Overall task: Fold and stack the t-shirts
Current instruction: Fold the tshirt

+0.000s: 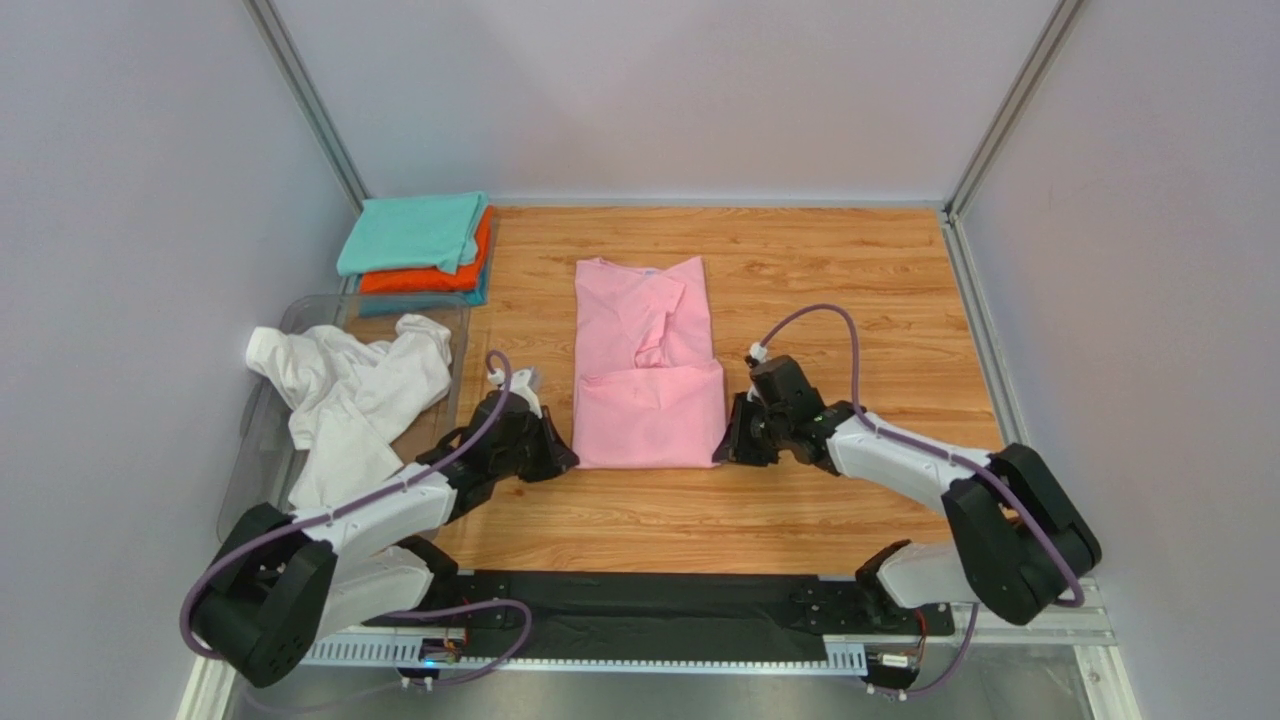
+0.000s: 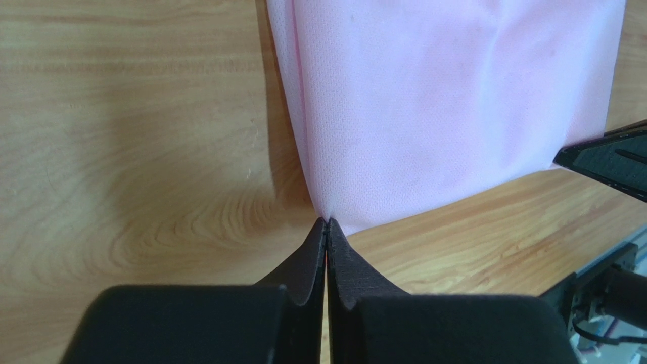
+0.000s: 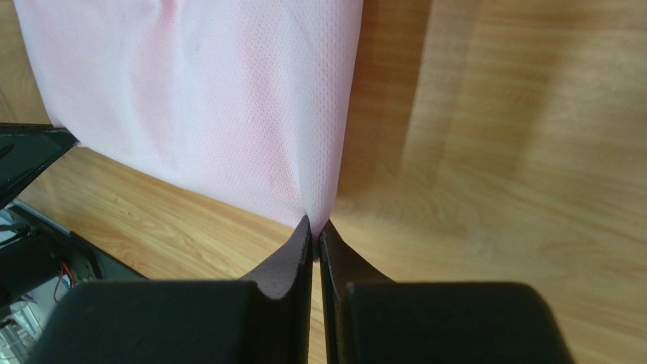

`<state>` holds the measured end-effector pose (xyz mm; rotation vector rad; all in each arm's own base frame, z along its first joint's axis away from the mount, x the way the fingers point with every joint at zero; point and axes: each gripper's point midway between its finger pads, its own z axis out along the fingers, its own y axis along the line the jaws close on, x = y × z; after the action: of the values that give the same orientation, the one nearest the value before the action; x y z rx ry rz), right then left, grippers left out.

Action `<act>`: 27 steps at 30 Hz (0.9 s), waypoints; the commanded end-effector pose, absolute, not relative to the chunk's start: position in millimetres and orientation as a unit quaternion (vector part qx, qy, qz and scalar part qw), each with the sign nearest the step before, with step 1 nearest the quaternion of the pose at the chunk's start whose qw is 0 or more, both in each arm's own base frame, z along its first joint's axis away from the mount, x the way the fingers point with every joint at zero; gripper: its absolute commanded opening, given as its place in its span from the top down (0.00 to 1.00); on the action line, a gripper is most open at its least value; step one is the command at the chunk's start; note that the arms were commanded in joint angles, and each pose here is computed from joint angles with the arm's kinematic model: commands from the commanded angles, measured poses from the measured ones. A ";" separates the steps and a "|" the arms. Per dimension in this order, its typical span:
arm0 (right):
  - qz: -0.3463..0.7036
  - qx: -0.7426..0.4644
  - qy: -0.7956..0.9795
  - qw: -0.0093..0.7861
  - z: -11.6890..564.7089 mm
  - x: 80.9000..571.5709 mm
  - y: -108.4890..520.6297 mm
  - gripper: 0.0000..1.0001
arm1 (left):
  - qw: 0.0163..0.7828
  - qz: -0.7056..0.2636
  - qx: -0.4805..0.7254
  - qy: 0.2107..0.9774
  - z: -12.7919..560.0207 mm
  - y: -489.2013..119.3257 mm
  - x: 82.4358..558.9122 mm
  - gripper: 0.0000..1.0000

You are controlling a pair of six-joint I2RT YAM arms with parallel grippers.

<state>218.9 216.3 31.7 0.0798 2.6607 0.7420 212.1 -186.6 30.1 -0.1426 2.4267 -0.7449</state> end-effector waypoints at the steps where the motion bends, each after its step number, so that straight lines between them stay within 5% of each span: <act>1: 0.255 0.027 0.946 0.197 38.9 198.9 210.4 0.95 | 0.275 -0.294 -0.042 0.915 31.1 -186.7 187.4 1.00; 15: 0.286 -0.034 0.947 0.144 76.5 92.0 207.5 0.94 | 0.237 -0.370 0.025 0.898 86.4 -192.3 96.3 1.00; 27: 0.303 -0.082 0.943 0.106 122.7 52.5 206.4 0.93 | 0.204 -0.386 0.096 0.895 147.3 -194.7 58.0 1.00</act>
<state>63.9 213.7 109.0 -0.2503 2.7454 0.8864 67.3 -200.6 134.4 0.2595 2.4631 -1.0811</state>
